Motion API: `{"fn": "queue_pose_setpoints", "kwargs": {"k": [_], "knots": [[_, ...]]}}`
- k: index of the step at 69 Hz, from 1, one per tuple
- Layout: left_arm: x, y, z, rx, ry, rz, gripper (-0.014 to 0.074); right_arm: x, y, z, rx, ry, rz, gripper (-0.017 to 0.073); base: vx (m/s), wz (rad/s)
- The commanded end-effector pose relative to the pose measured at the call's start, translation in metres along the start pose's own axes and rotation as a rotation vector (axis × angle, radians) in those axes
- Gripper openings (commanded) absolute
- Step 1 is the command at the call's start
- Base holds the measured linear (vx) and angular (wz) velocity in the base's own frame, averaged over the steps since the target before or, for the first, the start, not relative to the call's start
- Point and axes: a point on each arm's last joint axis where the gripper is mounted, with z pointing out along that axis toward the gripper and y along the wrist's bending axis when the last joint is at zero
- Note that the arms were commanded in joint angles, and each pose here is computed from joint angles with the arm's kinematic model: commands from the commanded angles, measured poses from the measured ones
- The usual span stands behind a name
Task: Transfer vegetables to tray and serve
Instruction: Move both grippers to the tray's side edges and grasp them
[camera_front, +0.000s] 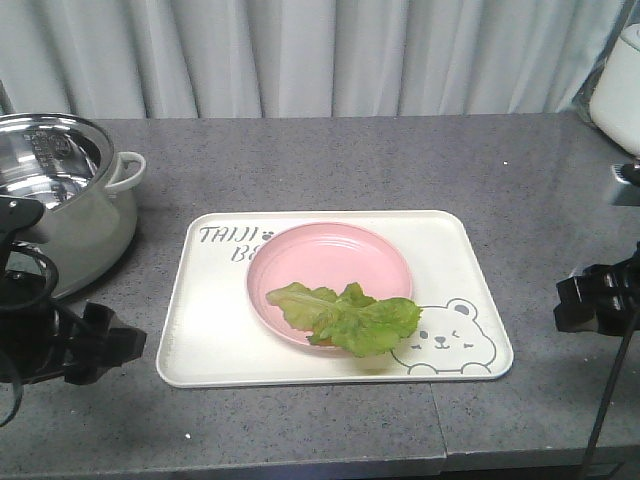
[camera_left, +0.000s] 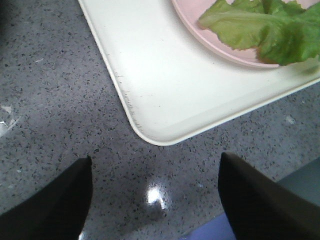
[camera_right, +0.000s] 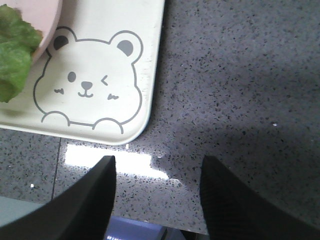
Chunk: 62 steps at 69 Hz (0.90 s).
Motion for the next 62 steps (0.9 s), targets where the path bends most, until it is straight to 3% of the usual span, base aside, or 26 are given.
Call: {"fn": "queue_pose_setpoints", "kwargs": {"k": [1,19,36,62], "knots": [[-0.015,-0.002,0.002,0.014,-0.083,-0.053,0.0519,-0.008,0.000,-0.003,-0.016,-0.047,-0.010,0.0382,0.00,0.00],[-0.024,0.006,0.040,-0.003,-0.029,-0.100,0.0519,-0.017,-0.003,0.024,-0.083,0.010,-0.029,0.0382,0.00,0.00],[-0.024,0.009,0.075,0.028,0.041,-0.191,0.0519,-0.024,-0.009,0.048,-0.112,0.039,-0.037,0.0382,0.00,0.00],[-0.052,0.007,0.096,0.061,0.083,-0.169,0.0490,-0.033,-0.013,0.073,-0.154,0.019,-0.060,0.0382,0.00,0.00]]}}
